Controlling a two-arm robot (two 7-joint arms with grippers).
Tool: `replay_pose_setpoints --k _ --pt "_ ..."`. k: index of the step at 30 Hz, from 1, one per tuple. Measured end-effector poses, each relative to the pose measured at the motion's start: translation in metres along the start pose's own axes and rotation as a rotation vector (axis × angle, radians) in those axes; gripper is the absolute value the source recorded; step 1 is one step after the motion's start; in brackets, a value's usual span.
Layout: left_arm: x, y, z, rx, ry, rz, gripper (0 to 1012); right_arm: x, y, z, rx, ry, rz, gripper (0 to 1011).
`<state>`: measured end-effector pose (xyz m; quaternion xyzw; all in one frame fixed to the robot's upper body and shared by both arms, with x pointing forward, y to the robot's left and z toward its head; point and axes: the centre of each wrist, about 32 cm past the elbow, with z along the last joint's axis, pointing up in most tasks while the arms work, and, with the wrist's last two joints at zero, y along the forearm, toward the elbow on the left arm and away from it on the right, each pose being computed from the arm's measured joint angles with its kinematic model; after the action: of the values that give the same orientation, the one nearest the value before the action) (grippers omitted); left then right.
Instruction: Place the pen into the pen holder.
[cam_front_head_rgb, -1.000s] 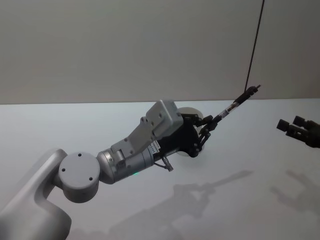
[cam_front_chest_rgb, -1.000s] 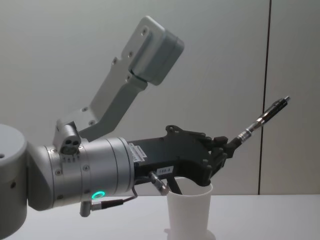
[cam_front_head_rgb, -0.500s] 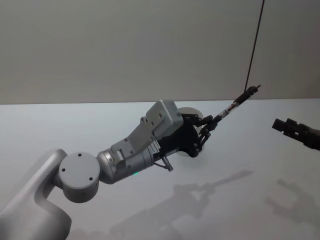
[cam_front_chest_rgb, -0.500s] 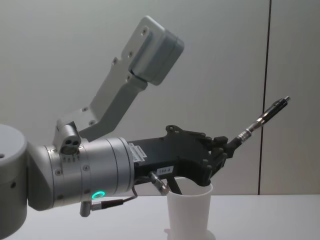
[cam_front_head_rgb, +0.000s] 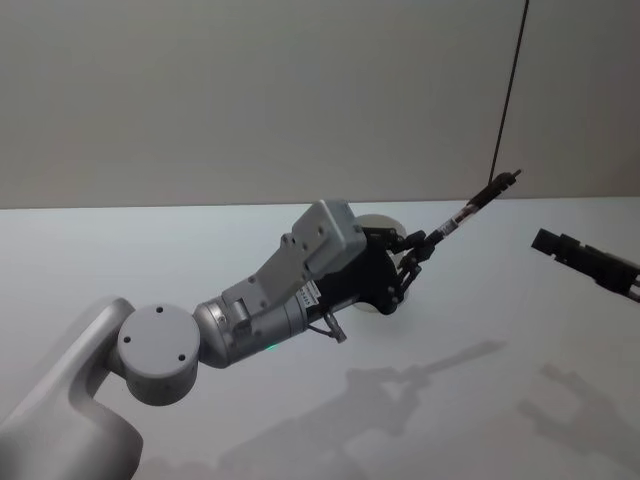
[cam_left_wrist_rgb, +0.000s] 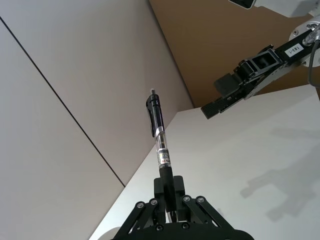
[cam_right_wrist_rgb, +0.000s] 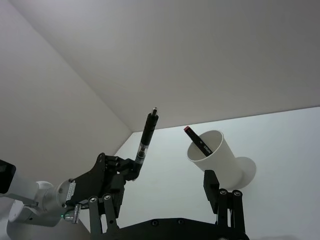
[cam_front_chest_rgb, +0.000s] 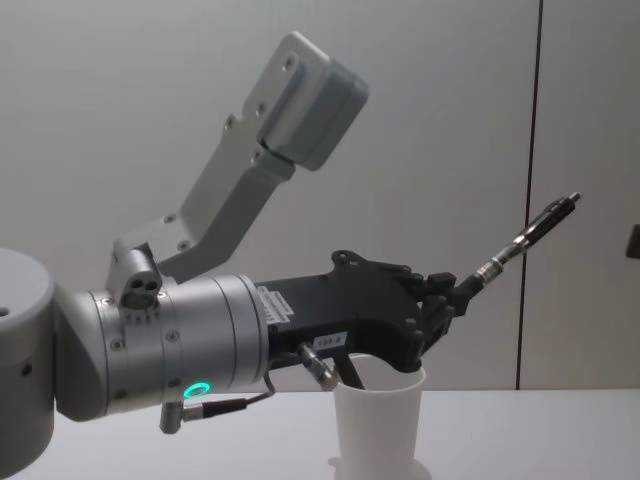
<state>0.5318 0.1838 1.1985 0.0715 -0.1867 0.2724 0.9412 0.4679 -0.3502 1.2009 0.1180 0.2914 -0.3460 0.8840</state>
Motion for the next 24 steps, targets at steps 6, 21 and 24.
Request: replay_pose_setpoints --k 6,21,24 --pt "0.0000 0.0000 0.0000 0.000 0.000 0.000 122 -0.008 0.005 -0.004 0.009 0.018 -0.012 1002" --pt "0.0000 0.0000 0.0000 0.000 0.000 0.000 122 -0.027 0.018 -0.012 0.025 0.069 -0.020 1001" --pt "0.0000 0.0000 0.0000 0.000 0.000 0.000 122 -0.031 0.021 -0.014 0.032 0.080 -0.025 1002"
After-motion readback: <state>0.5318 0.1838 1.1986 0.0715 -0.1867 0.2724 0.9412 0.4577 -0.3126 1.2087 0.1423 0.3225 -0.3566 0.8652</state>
